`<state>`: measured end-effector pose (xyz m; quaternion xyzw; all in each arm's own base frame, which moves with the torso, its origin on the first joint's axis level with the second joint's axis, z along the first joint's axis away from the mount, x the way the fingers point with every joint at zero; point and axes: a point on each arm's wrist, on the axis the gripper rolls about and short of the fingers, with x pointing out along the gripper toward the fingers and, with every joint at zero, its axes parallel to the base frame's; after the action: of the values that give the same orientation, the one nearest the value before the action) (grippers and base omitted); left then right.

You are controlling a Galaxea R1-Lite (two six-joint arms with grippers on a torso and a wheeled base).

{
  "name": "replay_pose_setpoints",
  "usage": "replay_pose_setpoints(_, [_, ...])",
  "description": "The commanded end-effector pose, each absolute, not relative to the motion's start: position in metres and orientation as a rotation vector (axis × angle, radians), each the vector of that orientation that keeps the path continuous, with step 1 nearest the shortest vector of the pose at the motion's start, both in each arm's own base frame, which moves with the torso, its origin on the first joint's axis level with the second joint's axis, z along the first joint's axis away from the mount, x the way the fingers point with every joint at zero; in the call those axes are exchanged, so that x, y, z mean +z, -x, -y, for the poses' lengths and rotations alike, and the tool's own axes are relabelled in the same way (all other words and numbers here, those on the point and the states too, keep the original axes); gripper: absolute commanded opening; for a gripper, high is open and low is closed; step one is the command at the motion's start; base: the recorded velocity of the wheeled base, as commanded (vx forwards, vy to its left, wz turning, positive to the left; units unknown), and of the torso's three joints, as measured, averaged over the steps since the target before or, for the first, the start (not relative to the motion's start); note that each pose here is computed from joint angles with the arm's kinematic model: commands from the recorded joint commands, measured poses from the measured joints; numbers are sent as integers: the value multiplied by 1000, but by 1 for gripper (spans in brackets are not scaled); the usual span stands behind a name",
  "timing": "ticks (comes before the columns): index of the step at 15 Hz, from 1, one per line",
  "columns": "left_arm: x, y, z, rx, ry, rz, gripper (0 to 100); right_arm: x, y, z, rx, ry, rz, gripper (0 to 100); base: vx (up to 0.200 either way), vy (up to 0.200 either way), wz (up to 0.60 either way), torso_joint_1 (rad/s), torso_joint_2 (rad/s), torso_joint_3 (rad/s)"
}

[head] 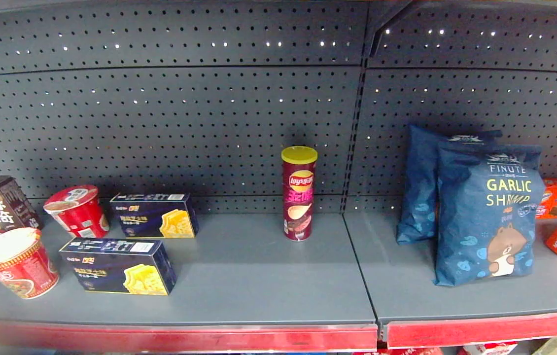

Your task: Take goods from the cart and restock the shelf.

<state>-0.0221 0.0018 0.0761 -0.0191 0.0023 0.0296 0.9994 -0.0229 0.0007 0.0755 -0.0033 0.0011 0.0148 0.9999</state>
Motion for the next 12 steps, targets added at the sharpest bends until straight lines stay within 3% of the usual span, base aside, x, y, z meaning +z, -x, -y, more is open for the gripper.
replay_pose_setpoints(1, [76, 22, -2, 58, 38, -5, 100, 75, 23, -1, 31, 6, -3, 100, 0, 0, 0, 0, 0, 0])
replay_pose_setpoints(8, [76, 22, -2, 58, 38, -3, 100, 76, 23, -1, 29, 9, -1, 100, 0, 0, 0, 0, 0, 0])
replay_pose_setpoints(12, [76, 22, -2, 58, 38, -3, 100, 76, 23, -1, 25, 8, -1, 100, 0, 0, 600, 1, 4, 2])
